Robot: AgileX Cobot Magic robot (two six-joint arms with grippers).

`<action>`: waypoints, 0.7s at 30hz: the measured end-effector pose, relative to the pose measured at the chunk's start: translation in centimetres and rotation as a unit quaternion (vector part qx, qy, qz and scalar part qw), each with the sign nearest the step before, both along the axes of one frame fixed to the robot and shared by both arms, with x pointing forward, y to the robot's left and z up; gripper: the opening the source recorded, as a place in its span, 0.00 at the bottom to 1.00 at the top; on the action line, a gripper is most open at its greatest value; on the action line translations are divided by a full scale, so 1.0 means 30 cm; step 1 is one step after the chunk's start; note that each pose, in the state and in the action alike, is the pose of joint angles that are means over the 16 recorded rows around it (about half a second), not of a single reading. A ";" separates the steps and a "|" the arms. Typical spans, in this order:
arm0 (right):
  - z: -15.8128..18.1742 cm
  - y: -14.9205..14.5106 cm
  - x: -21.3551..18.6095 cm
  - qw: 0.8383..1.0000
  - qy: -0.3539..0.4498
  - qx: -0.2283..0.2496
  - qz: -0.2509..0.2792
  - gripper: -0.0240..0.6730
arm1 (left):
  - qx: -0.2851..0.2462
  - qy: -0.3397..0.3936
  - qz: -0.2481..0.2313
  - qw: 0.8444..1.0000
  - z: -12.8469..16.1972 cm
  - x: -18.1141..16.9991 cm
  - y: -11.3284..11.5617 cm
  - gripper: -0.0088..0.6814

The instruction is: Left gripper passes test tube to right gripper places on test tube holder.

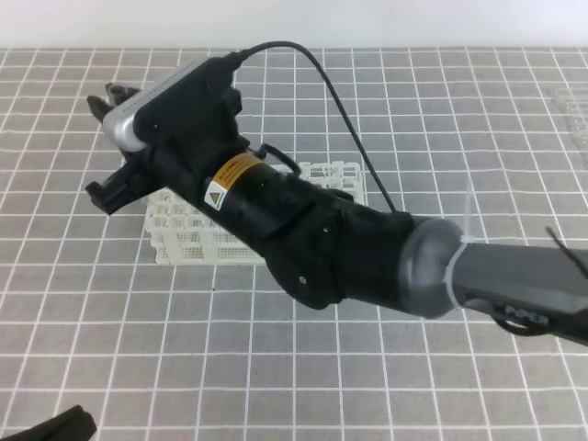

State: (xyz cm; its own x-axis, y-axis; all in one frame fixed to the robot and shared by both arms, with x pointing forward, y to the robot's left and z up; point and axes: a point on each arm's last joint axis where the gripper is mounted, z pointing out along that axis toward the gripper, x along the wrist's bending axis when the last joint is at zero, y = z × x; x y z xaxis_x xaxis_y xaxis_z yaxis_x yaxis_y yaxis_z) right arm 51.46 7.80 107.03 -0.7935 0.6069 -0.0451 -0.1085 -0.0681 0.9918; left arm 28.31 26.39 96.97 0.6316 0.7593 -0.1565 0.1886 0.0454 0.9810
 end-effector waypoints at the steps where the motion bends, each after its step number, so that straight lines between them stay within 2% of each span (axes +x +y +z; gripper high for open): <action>1: -0.009 0.003 0.007 1.000 0.002 -0.002 -0.001 0.16 | 0.000 0.000 0.000 1.000 -0.001 0.000 0.000 0.01; 10: -0.061 0.020 0.046 1.000 0.015 -0.016 -0.003 0.16 | 0.001 0.000 0.000 1.000 -0.003 0.000 0.000 0.01; 21: -0.070 0.048 0.075 0.999 0.025 -0.021 0.002 0.16 | 0.003 0.003 0.000 1.000 -0.004 0.000 0.000 0.01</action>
